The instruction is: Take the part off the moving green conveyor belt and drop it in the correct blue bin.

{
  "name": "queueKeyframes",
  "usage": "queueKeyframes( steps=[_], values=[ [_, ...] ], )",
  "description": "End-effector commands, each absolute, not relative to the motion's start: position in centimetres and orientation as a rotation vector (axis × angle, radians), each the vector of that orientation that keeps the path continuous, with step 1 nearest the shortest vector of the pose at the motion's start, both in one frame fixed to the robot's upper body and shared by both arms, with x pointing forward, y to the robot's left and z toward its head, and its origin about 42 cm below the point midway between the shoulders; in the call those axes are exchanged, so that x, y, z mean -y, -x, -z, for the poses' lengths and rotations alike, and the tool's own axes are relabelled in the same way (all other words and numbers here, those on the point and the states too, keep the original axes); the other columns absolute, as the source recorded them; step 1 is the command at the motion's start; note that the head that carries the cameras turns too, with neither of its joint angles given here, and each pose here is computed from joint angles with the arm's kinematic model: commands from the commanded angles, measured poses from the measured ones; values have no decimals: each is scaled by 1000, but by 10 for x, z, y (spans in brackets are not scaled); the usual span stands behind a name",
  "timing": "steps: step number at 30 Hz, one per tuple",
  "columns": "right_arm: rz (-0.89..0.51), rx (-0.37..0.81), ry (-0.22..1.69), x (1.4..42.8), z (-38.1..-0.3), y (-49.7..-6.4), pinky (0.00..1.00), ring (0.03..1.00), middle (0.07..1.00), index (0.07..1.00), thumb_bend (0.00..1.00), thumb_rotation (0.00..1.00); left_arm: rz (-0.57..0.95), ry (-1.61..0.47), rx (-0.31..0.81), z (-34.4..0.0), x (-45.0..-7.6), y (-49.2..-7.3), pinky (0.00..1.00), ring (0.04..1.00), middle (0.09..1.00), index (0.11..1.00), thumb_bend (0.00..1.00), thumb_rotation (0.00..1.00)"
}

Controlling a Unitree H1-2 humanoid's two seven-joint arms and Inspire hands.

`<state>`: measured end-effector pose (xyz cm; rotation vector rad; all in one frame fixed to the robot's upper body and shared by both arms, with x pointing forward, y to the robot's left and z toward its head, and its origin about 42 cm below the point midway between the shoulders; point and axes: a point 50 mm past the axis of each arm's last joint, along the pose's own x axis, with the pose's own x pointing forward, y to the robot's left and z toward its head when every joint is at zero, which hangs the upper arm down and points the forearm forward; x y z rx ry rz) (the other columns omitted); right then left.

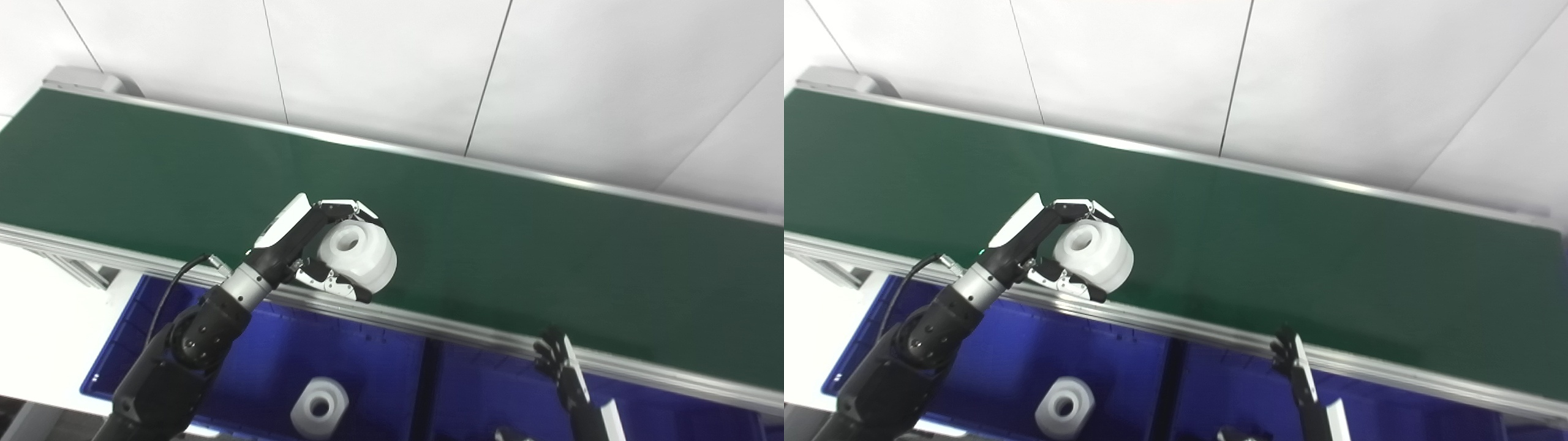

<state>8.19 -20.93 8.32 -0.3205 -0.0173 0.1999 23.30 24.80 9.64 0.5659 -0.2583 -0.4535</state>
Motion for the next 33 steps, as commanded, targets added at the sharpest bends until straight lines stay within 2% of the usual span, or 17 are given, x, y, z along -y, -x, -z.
queueKeyframes(
  steps=[1, 11, 24, 26, 27, 29, 30, 31, 32, 33],
  values=[
    [-191, 28, 314, 206, -92, -82, 886, 933, 973, 1000, 787, 613, 471, -578, 298, -102, -254, -227, 454, 431, 497, 534, 497, 0],
    [-201, 23, 317, 209, -100, -91, 886, 941, 986, 1000, 782, 615, 626, -686, 186, -72, -258, -199, 469, 427, 490, 538, 496, 0],
    [-225, 56, 326, 221, -108, -98, 855, 924, 974, 1000, 790, 649, 793, -861, 11, -55, -235, -182, 498, 430, 508, 519, 497, 0],
    [-234, 61, 319, 222, -109, -99, 857, 924, 973, 1000, 790, 651, 819, -914, -58, -53, -228, -178, 518, 525, 504, 506, 506, 0],
    [-239, 65, 318, 223, -110, -100, 857, 922, 971, 1000, 786, 649, 834, -946, -94, -54, -225, -176, 572, 625, 652, 502, 499, 68],
    [-246, 68, 315, 224, -110, -102, 856, 921, 970, 1000, 785, 649, 885, -1038, -138, -56, -219, -175, 586, 650, 686, 501, 497, 85],
    [-250, 68, 314, 225, -110, -102, 857, 920, 969, 1000, 786, 647, 913, -1088, -147, -57, -217, -174, 661, 706, 733, 653, 624, 487],
    [-252, 69, 316, 225, -110, -103, 857, 920, 969, 1000, 787, 645, 953, -1146, -162, -59, -211, -172, 700, 735, 757, 731, 689, 696],
    [-253, 69, 318, 225, -111, -103, 862, 925, 972, 1000, 792, 648, 977, -1183, -172, -61, -208, -171, 833, 802, 810, 808, 792, 876],
    [-252, 67, 319, 225, -111, -103, 864, 927, 973, 1000, 794, 649, 991, -1205, -182, -63, -204, -169, 878, 825, 828, 834, 827, 937]
  ],
)
